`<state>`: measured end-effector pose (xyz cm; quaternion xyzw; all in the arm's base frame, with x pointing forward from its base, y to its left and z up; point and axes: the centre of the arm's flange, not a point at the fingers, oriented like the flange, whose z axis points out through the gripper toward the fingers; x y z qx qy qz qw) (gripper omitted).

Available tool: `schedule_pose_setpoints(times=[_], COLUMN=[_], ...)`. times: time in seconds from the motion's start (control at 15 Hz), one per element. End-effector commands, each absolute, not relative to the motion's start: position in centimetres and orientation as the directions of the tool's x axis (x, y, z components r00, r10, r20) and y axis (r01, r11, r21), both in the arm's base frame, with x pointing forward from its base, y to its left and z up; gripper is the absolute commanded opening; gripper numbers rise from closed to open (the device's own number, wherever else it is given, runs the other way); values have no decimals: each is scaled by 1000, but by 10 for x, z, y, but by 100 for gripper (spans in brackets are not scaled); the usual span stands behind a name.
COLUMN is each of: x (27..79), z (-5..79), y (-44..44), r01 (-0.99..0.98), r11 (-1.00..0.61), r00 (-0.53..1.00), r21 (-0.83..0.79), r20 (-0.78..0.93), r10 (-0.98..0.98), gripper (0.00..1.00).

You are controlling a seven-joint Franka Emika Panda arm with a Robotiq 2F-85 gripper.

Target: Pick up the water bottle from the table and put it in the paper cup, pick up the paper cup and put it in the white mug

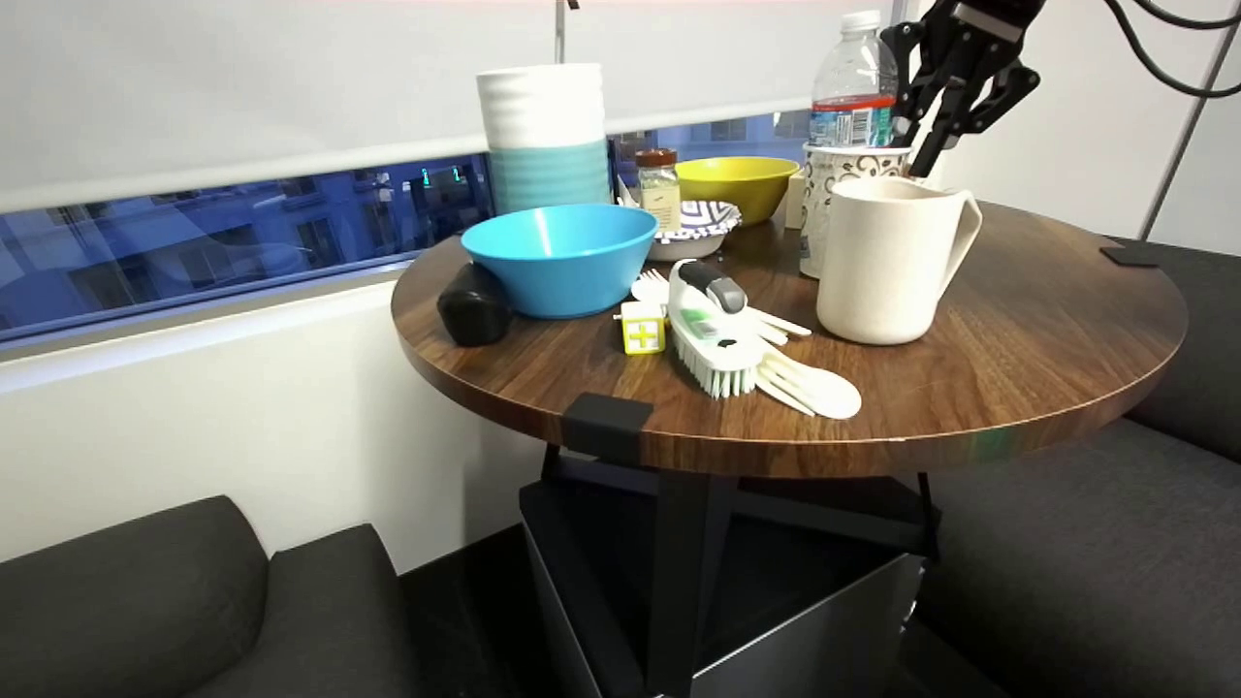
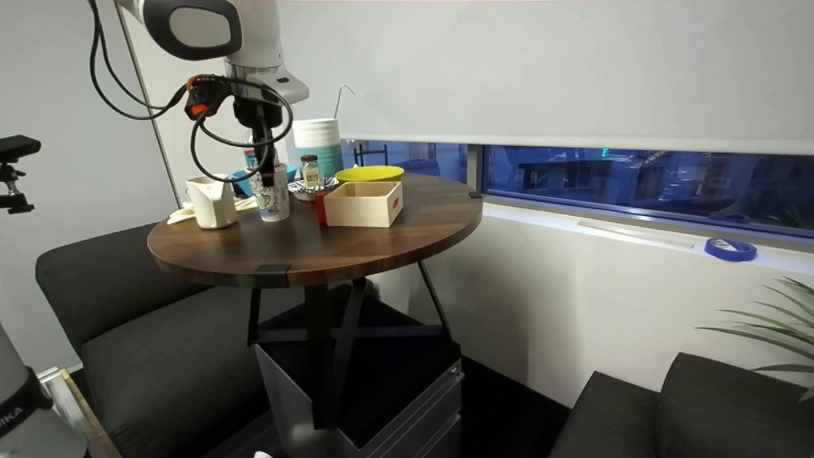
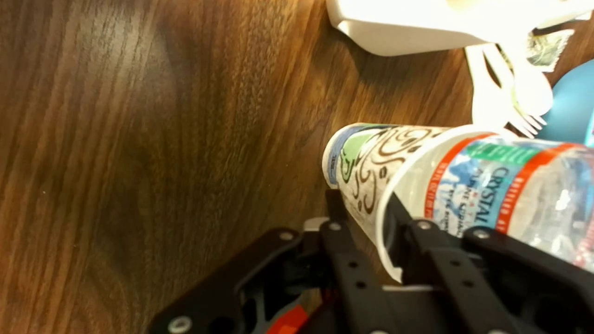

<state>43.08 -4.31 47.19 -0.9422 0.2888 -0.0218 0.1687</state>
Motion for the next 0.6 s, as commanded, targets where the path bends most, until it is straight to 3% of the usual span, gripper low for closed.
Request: schedule_pose_setpoints(times=[0.0,0.53], x=[427,428], z=[468,475], y=[-41,-44], r01=[-545,-549], r11=[-748,-720], r00=[819,801], r21=[-378,-425], r20=[-48,-22], r10=[-572,-598], gripper=[0,1])
